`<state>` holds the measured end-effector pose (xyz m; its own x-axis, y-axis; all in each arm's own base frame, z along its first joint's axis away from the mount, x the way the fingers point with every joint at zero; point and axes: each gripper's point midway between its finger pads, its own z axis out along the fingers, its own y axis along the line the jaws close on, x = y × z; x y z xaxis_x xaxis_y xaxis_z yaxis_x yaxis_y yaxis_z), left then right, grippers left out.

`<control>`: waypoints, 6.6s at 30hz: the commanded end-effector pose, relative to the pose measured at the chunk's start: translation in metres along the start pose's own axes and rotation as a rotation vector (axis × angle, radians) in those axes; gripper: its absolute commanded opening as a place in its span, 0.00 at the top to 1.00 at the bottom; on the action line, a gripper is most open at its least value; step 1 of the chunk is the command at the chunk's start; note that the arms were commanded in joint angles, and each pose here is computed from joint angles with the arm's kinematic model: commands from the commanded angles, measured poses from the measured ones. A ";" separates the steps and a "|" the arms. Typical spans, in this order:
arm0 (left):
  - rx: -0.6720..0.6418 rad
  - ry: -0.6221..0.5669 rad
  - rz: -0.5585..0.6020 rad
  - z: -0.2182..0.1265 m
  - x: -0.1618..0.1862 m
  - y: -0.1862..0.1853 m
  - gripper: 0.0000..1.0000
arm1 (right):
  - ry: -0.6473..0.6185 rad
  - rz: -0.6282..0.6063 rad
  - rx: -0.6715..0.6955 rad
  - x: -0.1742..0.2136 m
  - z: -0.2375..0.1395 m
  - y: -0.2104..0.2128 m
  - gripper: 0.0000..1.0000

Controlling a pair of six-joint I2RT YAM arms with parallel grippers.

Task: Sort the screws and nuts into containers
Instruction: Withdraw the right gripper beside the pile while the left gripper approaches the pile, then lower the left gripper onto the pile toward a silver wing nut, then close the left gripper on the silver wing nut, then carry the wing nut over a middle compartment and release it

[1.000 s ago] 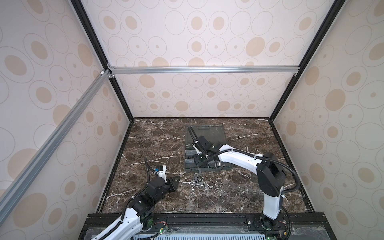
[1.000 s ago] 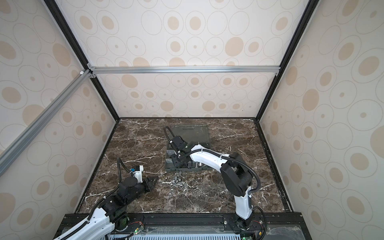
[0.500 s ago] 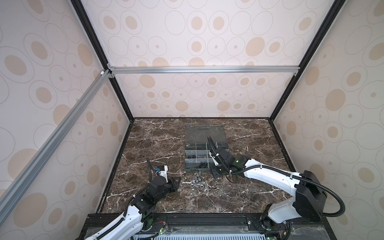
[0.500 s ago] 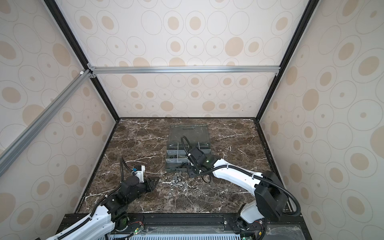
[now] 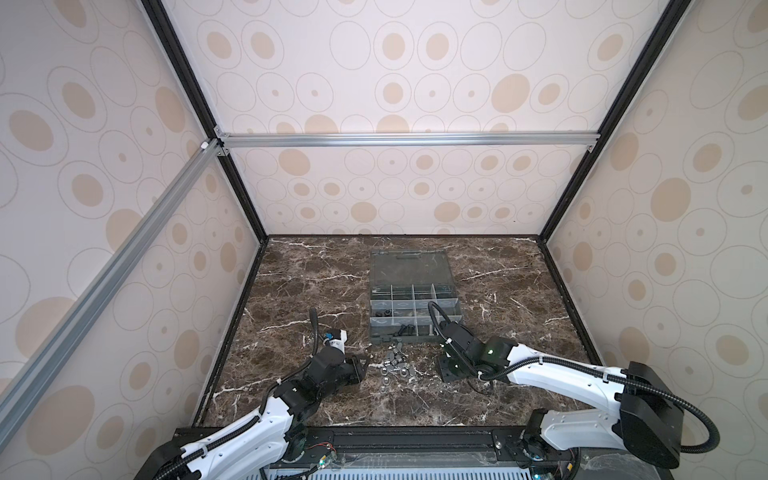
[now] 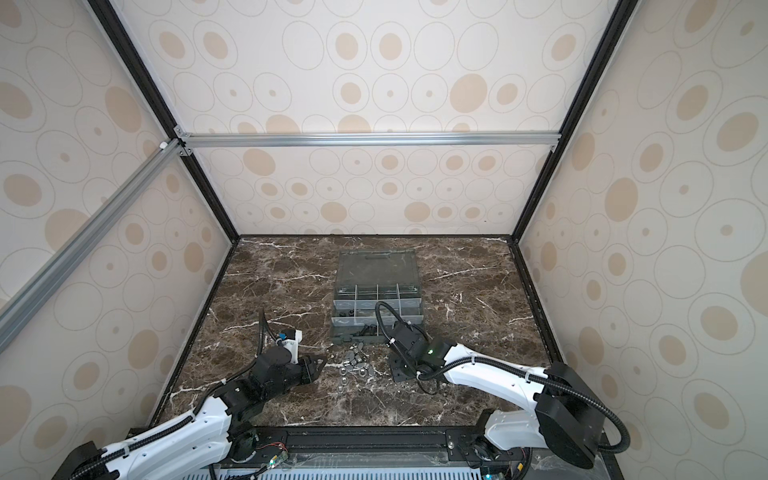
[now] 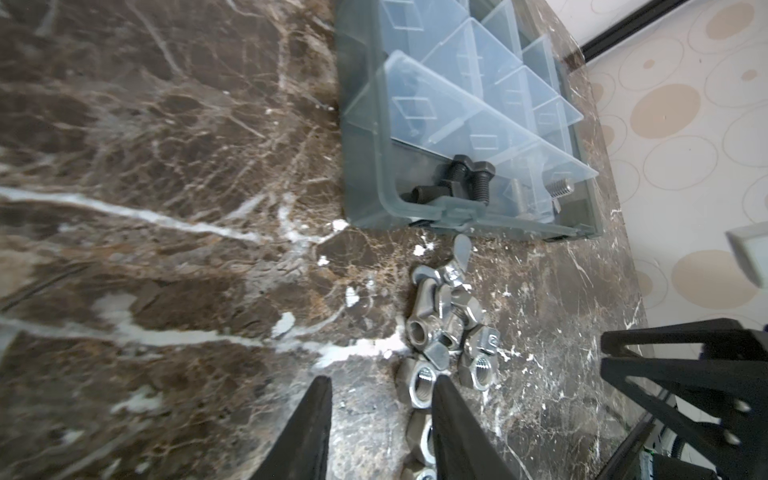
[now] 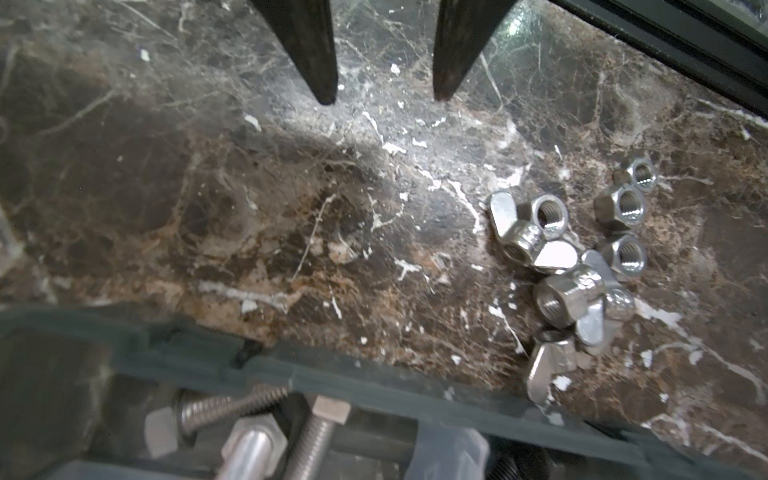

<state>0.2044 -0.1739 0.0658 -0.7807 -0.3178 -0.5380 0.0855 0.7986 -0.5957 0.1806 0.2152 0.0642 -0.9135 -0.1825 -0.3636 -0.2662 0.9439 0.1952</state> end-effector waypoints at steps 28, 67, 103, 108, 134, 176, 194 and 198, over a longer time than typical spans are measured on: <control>-0.136 0.127 0.290 0.040 0.012 -0.043 0.53 | -0.057 0.099 -0.004 0.012 -0.008 -0.003 0.58; -0.365 0.180 0.373 0.055 0.021 -0.012 0.58 | -0.047 0.120 -0.003 0.020 0.004 -0.007 0.58; -0.329 0.176 0.376 0.064 0.023 -0.023 0.59 | -0.047 0.132 0.003 0.023 0.005 -0.011 0.58; -0.341 0.174 0.394 0.067 0.021 -0.024 0.60 | -0.044 0.132 0.005 0.024 0.006 -0.011 0.58; -0.390 0.188 0.446 0.076 0.021 -0.021 0.71 | -0.033 0.119 0.009 0.023 0.008 -0.009 0.58; -0.204 -0.050 0.497 0.079 -0.096 -0.127 0.83 | -0.060 0.130 0.024 0.023 0.001 -0.017 0.58; -0.223 0.019 0.440 0.157 -0.131 -0.111 0.68 | -0.098 0.152 0.051 0.028 -0.014 -0.033 0.58; -0.205 -0.002 0.420 0.148 -0.133 -0.115 0.54 | -0.100 0.147 0.052 0.027 -0.014 -0.033 0.58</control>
<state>0.3829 -0.2968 0.0931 -0.7341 0.0961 -0.6722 0.2698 0.9497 -0.1589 0.1635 0.1842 0.0655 -0.9029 -0.0182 -0.4295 -0.1324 0.9623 0.2375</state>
